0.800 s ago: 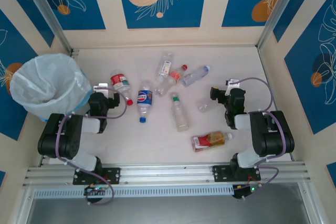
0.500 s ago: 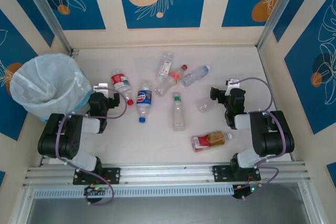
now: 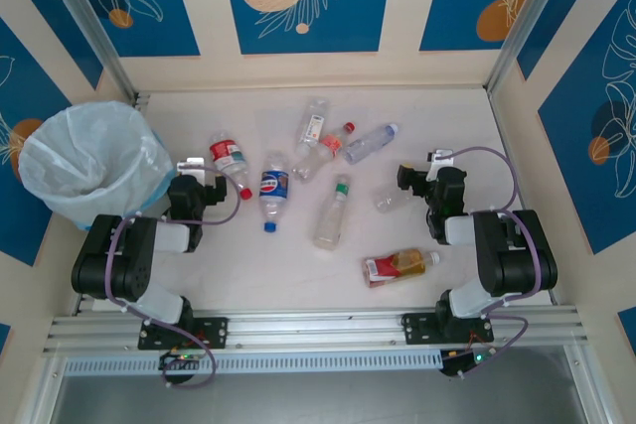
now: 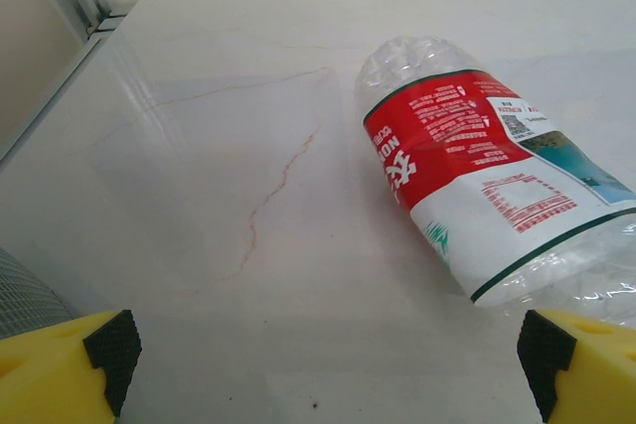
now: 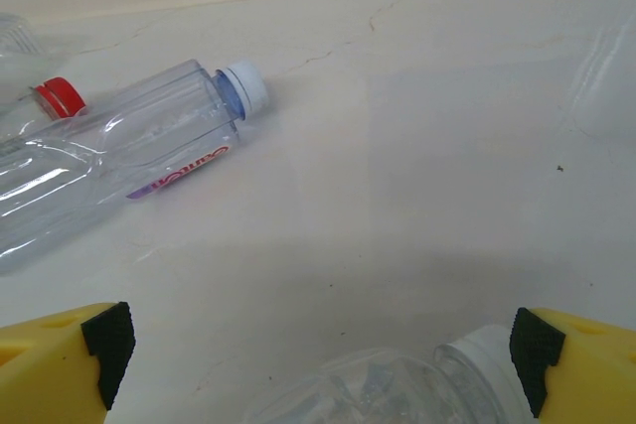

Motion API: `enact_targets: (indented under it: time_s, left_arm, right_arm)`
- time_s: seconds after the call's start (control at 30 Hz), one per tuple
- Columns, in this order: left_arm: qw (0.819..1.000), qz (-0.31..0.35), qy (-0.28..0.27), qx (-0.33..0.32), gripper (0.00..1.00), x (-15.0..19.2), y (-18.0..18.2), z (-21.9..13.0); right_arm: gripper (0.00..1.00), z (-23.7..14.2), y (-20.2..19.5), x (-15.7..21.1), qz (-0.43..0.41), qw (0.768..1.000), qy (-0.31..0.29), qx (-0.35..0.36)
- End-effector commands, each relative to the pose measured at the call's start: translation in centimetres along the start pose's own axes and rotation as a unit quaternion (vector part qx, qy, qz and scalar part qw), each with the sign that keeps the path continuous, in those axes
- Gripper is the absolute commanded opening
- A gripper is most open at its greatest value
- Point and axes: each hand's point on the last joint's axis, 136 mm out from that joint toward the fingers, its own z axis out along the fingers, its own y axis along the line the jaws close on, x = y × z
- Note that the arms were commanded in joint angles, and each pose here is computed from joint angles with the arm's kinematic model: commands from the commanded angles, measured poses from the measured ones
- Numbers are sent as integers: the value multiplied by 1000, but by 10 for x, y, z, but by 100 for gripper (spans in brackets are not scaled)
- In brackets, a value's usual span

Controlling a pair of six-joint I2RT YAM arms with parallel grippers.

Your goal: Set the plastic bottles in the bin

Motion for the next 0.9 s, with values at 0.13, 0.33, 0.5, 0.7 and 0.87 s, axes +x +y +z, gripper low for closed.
enact_targets:
  time_s: [0.13,0.33,0.5,0.7,0.87]
  left_arm:
    - [1000,-6,-16,-6,99,-6,2,-2]
    - [1000,5,-12,18,99,-11,-6,-2]
    - [1000,5,3,10,99,-28,-1,-11]
    - [1000,-11,-8,-6,99,-49,6,-31]
    - [998,-58,12,-22,99,-67,6,-46]
  right_arm:
    - [99,0,4,-6,-5,1000,-12,-14]
    - [99,-2,5,-9,-8,1000,-13,-13]
    - [100,-16,9,-25,-12,1000,-13,-8]
    - [100,-39,7,-40,33,999,-5,4]
    - [100,-55,1,-57,103,994,17,33]
